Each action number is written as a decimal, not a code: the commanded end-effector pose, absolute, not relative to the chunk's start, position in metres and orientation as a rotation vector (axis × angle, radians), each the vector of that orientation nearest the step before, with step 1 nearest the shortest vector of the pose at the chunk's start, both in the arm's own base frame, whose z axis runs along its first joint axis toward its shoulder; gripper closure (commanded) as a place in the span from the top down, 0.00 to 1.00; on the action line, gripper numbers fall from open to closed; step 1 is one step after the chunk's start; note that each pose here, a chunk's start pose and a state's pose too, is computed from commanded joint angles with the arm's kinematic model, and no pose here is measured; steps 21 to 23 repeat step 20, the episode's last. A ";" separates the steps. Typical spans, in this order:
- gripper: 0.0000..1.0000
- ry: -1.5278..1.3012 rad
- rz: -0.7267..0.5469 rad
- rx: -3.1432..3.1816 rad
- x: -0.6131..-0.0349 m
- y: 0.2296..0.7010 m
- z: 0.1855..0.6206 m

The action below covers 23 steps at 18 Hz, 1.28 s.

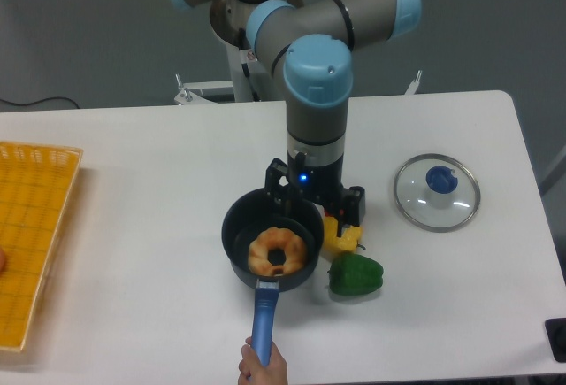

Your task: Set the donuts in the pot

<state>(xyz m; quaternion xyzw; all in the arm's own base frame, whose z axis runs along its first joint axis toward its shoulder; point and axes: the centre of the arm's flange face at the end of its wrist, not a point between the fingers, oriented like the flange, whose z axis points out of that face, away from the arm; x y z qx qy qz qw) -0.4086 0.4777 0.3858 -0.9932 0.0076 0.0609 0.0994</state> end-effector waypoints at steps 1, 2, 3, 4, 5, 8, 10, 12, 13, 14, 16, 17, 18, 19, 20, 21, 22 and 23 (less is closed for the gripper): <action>1.00 0.092 0.197 -2.955 -0.412 0.469 0.388; 1.00 0.155 0.197 -2.991 -0.415 0.458 0.385; 1.00 0.196 0.197 -3.020 -0.419 0.449 0.383; 1.00 0.233 0.184 -3.040 -0.421 0.443 0.376; 1.00 0.263 0.187 -3.047 -0.428 0.433 0.375; 1.00 0.419 0.130 -3.071 -0.445 0.410 0.371; 1.00 0.536 0.067 -3.078 -0.450 0.402 0.379; 1.00 0.549 0.034 -3.081 -0.454 0.394 0.380; 1.00 0.548 0.019 -3.086 -0.455 0.393 0.378; 1.00 0.541 0.001 -3.091 -0.457 0.389 0.376; 1.00 0.612 -0.011 -3.080 -0.461 0.383 0.375; 1.00 0.662 -0.015 -3.072 -0.462 0.381 0.374; 1.00 0.667 -0.022 -3.072 -0.466 0.373 0.372; 1.00 0.651 -0.029 -3.074 -0.471 0.367 0.370; 1.00 0.648 -0.029 -3.075 -0.472 0.365 0.370; 1.00 0.648 -0.029 -3.075 -0.472 0.365 0.370; 1.00 0.648 -0.029 -3.075 -0.472 0.365 0.370; 1.00 0.648 -0.029 -3.075 -0.472 0.365 0.370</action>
